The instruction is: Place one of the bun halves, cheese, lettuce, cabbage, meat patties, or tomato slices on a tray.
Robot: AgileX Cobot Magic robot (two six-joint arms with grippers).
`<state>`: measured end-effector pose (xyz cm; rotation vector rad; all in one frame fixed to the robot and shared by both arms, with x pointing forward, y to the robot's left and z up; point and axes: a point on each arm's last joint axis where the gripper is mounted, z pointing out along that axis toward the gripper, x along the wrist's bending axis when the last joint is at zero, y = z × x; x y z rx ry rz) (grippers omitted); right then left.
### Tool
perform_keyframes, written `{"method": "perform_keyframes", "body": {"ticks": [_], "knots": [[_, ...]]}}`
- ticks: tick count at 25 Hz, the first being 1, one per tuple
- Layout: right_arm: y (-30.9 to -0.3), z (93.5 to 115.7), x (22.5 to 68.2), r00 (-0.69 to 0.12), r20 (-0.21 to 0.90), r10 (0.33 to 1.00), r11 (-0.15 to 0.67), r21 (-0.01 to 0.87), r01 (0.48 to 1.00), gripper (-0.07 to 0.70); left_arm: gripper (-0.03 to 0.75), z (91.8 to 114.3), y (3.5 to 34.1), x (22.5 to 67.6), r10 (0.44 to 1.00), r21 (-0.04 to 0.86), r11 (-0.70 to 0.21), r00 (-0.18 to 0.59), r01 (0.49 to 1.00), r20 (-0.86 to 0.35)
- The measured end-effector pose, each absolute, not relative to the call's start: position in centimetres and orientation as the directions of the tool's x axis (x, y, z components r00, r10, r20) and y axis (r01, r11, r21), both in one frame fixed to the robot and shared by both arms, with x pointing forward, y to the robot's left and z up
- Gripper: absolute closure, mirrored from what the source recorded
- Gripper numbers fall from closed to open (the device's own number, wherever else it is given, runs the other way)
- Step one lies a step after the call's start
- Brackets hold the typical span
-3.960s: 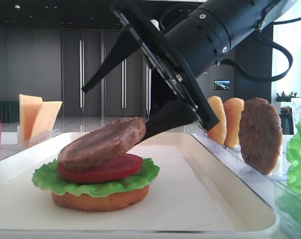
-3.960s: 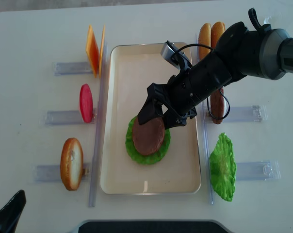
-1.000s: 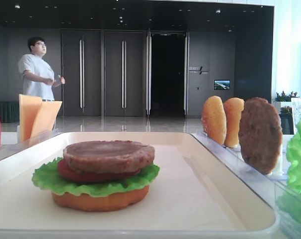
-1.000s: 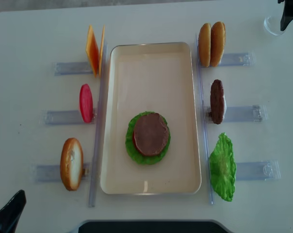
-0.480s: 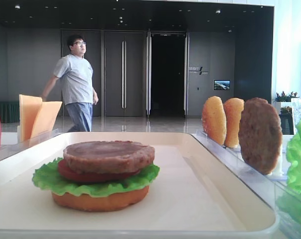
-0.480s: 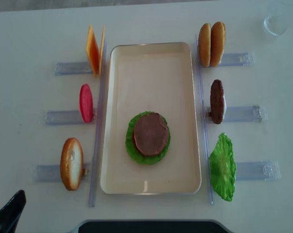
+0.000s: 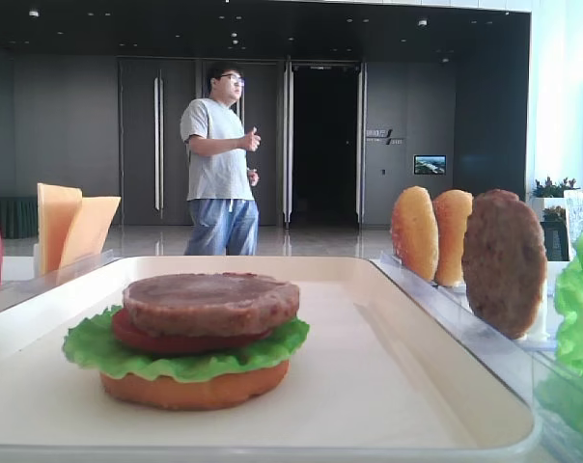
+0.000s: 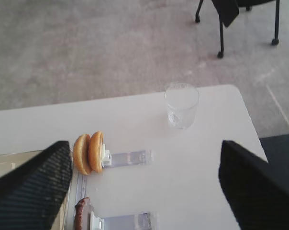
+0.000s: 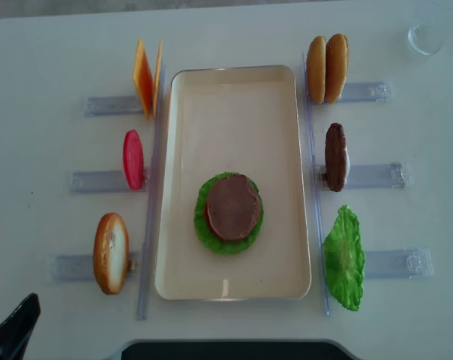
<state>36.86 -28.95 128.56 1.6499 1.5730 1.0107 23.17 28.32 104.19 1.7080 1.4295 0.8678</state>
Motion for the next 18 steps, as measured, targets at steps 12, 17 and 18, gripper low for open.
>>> {"method": "perform_keyframes", "body": {"ticks": [12,17,18], "knots": [[-29.5,127.1,29.1,-0.041,0.064,0.997,-0.042,0.911,0.409,0.039,0.181,104.2,28.3,23.2,0.987,0.864,-0.112,0.153,0.492,0.041],[-29.7,123.4,28.5,-0.031,0.042,0.999,-0.022,0.877,0.480,0.039,0.181,104.2,28.3,23.2,0.987,0.864,-0.112,0.153,0.492,0.041],[-29.7,122.5,28.5,-0.030,0.038,0.999,-0.018,0.867,0.497,0.039,0.181,104.2,28.3,23.2,0.987,0.864,-0.112,0.153,0.492,0.041]]}}
